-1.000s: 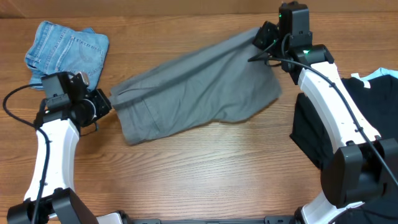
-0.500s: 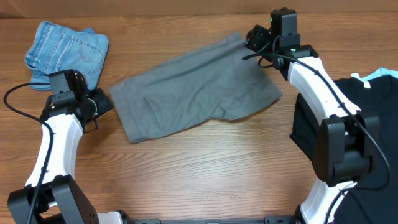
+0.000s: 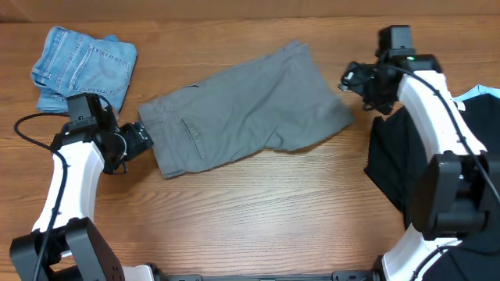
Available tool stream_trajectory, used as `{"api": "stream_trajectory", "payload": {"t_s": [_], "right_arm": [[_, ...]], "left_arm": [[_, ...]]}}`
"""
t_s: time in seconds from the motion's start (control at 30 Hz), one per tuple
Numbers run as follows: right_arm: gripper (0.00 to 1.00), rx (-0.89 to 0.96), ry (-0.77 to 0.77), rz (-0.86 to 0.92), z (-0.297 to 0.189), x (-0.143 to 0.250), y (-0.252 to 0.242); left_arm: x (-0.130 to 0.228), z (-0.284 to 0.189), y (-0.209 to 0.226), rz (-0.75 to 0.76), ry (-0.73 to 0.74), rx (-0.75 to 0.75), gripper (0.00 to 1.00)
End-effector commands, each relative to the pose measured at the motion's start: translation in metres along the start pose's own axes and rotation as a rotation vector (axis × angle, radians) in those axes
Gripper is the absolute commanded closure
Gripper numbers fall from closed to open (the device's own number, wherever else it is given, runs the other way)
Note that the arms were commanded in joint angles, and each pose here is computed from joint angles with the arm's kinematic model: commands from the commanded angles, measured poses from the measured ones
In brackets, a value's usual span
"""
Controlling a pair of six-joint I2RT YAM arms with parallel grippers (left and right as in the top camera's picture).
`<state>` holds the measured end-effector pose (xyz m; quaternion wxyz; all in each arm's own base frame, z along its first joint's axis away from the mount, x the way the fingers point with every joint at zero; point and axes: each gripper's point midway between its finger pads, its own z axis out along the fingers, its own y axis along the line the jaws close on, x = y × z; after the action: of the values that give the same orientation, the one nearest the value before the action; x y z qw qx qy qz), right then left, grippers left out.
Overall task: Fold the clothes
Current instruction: 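Lay the folded edge down and open both grippers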
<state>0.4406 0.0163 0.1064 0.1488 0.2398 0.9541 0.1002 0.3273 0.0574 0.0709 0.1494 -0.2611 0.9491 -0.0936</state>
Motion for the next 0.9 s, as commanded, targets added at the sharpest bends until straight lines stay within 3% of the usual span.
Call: {"api": "stream_trajectory", "payload": {"t_s": [0.0,0.23,0.4,0.47,0.7,0.83,0.87], "right_arm": [[0.10,0.007,0.039,-0.041,0.005,0.017,-0.006],[0.28,0.010,0.167,-0.022,0.052,0.058,-0.025],[0.34,-0.060,0.125,-0.031,0.064,0.053,-0.016],[0.36,-0.104,0.113,-0.038,0.065,0.050,-0.007],[0.40,-0.164,0.098,-0.049,0.076,0.055,0.001],[0.55,-0.156,0.111,-0.045,0.078,0.059,-0.003],[0.58,-0.153,0.118,-0.043,0.078,0.061,-0.004]], "left_arm": [[0.016,0.018,-0.001,0.058,0.076,-0.005,0.14],[0.044,0.063,0.006,0.052,0.234,0.015,0.20],[0.048,0.081,-0.005,0.055,0.266,0.097,0.30],[0.042,0.082,-0.009,0.062,0.245,0.117,0.36],[0.037,0.083,-0.011,0.120,0.218,0.129,0.74],[0.035,0.084,0.003,0.134,0.210,0.059,0.96],[0.035,0.084,0.010,0.132,0.209,0.023,0.96]]}}
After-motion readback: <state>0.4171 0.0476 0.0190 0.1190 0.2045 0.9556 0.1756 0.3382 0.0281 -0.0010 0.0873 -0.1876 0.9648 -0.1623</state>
